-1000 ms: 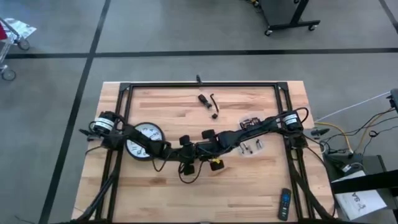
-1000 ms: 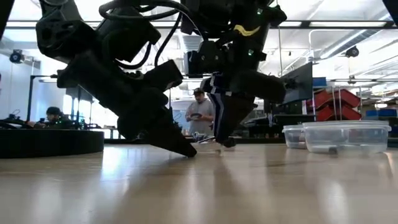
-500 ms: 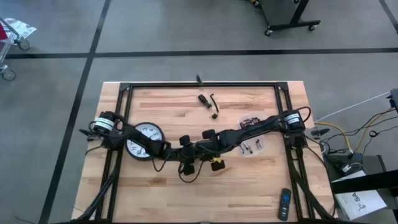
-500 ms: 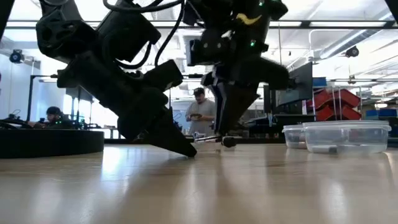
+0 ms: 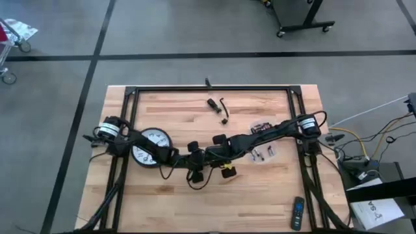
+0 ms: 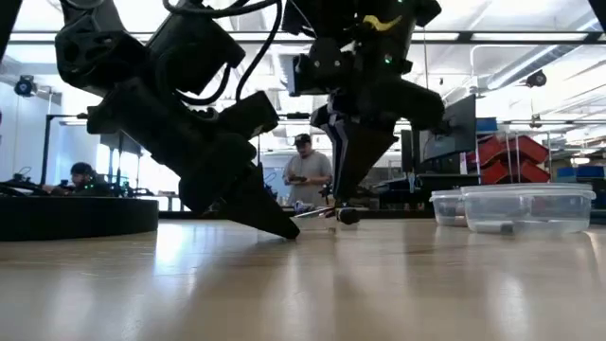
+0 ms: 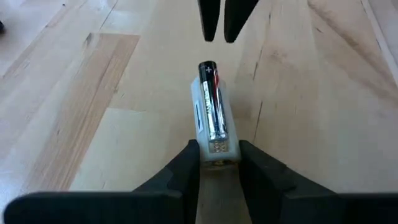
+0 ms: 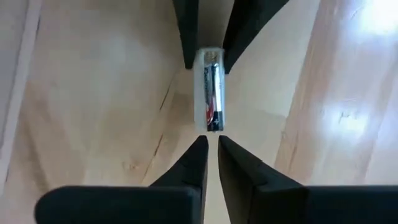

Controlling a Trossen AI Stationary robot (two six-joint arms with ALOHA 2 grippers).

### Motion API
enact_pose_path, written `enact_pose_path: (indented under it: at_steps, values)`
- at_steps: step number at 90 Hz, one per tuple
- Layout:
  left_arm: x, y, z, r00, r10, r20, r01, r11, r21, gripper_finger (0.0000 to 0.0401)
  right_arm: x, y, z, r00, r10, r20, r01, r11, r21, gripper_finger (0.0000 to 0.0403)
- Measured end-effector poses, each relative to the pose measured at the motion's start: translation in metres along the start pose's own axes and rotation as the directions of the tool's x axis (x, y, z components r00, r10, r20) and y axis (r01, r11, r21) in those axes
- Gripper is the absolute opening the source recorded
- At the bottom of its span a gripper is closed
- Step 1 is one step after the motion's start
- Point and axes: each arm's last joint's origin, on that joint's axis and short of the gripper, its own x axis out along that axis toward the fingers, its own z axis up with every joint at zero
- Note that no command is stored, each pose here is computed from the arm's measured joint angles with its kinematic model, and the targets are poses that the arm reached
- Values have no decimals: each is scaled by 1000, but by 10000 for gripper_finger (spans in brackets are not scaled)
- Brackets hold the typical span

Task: Insert battery
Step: Insert the silver battery into the white flashlight battery holder

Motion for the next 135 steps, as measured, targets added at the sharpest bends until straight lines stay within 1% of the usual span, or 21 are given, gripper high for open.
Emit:
enact_pose_path:
  at_steps: [19,27,33,59,75,86,99,120,127,135]
  values:
    - [0,0,0,1000,0,0,0,1000,-1,82,6,-4,0,1000,-4,-1,4,1000,1,1]
    - [0,0,0,1000,0,0,0,1000,0,82,14,-4,-2,1000,-1,-24,1,1000,-1,2]
    - [0,0,0,1000,0,0,0,1000,0,82,15,-4,-2,1000,0,-29,0,1000,-1,2]
    - [0,0,0,1000,0,1,0,1000,-1,82,15,-4,0,1000,6,-10,-6,1000,-3,2]
    - [0,0,0,1000,-1,1,1,1000,0,82,23,-3,1,999,41,-4,-41,999,-23,2]
    - [0,0,0,1000,-1,1,1,1000,-1,82,27,-2,1,999,44,-9,-44,999,-32,2]
    - [0,0,0,1000,-1,2,1,1000,-1,82,29,-2,1,999,47,-10,-47,995,-86,2]
    - [0,0,0,1000,-1,4,1,1000,4,82,30,-3,1,998,69,-3,-68,967,-247,2]
    - [0,0,0,1000,-1,3,1,1000,6,82,32,-5,1,996,92,4,-88,961,-262,2]
    - [0,0,0,1000,-1,3,1,1000,8,82,35,-8,0,992,125,8,-119,960,-254,2]
